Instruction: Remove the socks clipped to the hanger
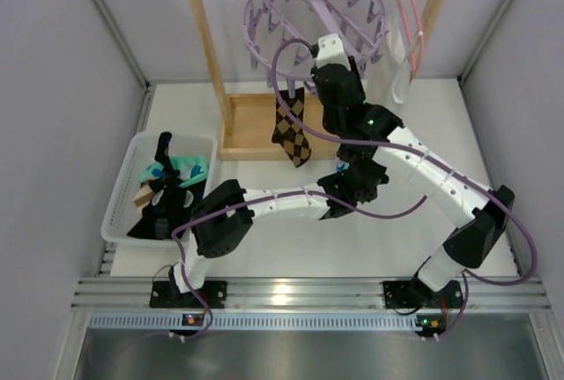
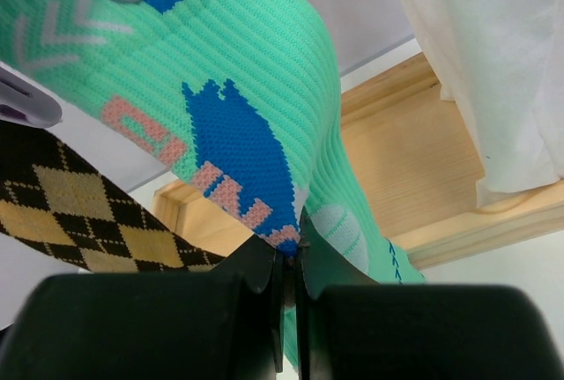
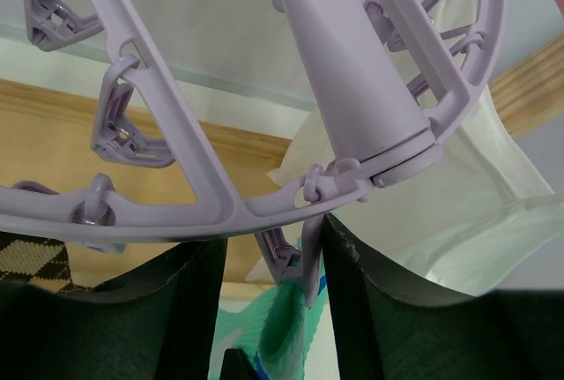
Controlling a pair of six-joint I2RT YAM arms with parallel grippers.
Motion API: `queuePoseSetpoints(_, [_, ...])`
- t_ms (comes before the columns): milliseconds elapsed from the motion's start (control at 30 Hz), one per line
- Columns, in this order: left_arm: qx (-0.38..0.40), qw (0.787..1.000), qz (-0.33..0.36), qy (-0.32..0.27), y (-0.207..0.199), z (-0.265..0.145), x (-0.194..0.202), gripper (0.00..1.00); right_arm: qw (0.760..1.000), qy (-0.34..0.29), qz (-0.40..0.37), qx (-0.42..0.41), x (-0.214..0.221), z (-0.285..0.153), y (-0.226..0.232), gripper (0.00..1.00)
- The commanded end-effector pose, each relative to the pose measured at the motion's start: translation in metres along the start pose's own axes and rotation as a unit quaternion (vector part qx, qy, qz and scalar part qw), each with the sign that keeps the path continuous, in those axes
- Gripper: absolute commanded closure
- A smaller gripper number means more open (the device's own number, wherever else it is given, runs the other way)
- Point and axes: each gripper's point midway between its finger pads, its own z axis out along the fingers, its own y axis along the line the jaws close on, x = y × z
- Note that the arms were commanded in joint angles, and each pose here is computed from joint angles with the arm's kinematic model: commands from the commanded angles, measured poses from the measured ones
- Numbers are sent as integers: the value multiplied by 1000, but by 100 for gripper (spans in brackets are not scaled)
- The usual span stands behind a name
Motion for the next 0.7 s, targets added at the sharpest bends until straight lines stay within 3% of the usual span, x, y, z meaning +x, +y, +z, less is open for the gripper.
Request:
queuePoseSetpoints(0, [-5,998,-55,-20,24,-7,-29,100,998,-31,31,45,-19,0,-19,56])
queuePoseSetpoints(400, [1,996,-80,-25,28,-9,-32,100,997,-34,15,63,-12,-4,-29,59])
queuePoseSetpoints(667, [8,996,-81,-23,22,-9,-27,100,996,-54,31,59,-29,-12,-35,64])
